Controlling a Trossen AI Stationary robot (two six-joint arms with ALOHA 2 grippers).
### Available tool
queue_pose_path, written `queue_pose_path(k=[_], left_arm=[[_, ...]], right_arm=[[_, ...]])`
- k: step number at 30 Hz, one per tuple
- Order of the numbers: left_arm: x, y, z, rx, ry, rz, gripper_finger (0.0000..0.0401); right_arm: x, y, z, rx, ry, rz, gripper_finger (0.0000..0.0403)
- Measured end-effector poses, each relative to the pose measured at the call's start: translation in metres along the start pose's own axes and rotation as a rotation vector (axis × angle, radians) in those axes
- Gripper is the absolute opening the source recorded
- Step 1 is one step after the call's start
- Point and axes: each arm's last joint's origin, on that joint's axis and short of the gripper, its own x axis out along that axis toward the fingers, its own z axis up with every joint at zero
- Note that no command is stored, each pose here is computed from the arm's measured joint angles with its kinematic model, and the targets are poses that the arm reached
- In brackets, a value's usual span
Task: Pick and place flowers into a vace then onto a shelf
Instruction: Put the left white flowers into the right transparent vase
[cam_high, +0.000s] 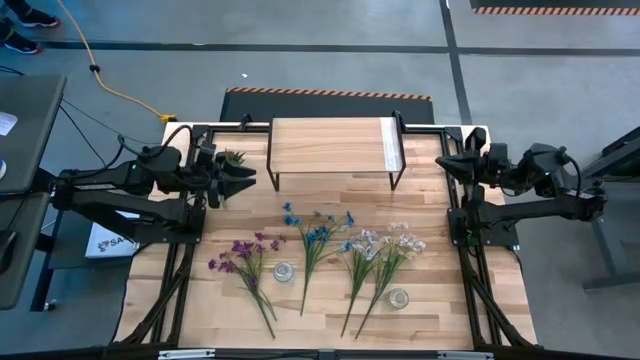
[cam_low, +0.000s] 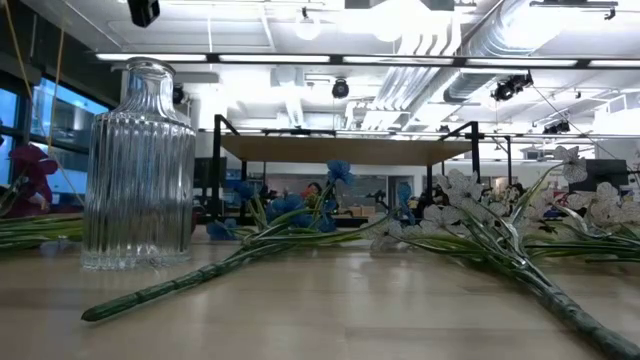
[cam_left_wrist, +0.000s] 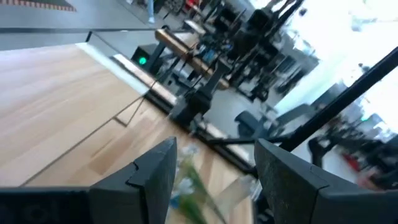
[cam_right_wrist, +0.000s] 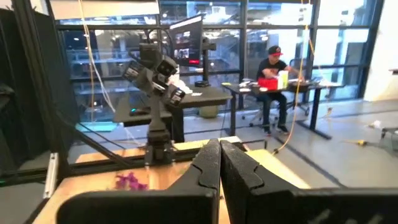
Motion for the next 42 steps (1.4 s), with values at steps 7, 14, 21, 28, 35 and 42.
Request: queue_pose_path(k=[7,14,21,28,35,42], left_arm=[[0.007,0.001,-0.004,0.031,0.052,-0.009,0.0248],[0.014,0.005,-0.006,0.097,0.024,0.109,0.0248],[0.016,0.009,-0.006,0.073,-0.034,0.222,0.0248],[0.017,0.006,-0.005,0.064,-0.004,0.139,0.0248],[0.004,-0.008,0.014,0.092,-0.058,0.078,0.0248],[-0.017,-0.032,0.046,0.144,-0.083,-0.038,0.0248]], right_arm=[[0.0,0.0,0.016,0.036,-0.162,0.008,0.0],[0.001,0.003,0.026,0.055,-0.26,0.079,0.0],[0.003,0.003,0.028,0.06,-0.285,0.076,0.0],[0.009,0.008,0.034,0.016,-0.353,0.193,0.0],[0.015,0.013,0.041,-0.057,-0.436,0.285,0.0],[0.024,0.018,0.04,-0.044,-0.43,0.4,0.0]])
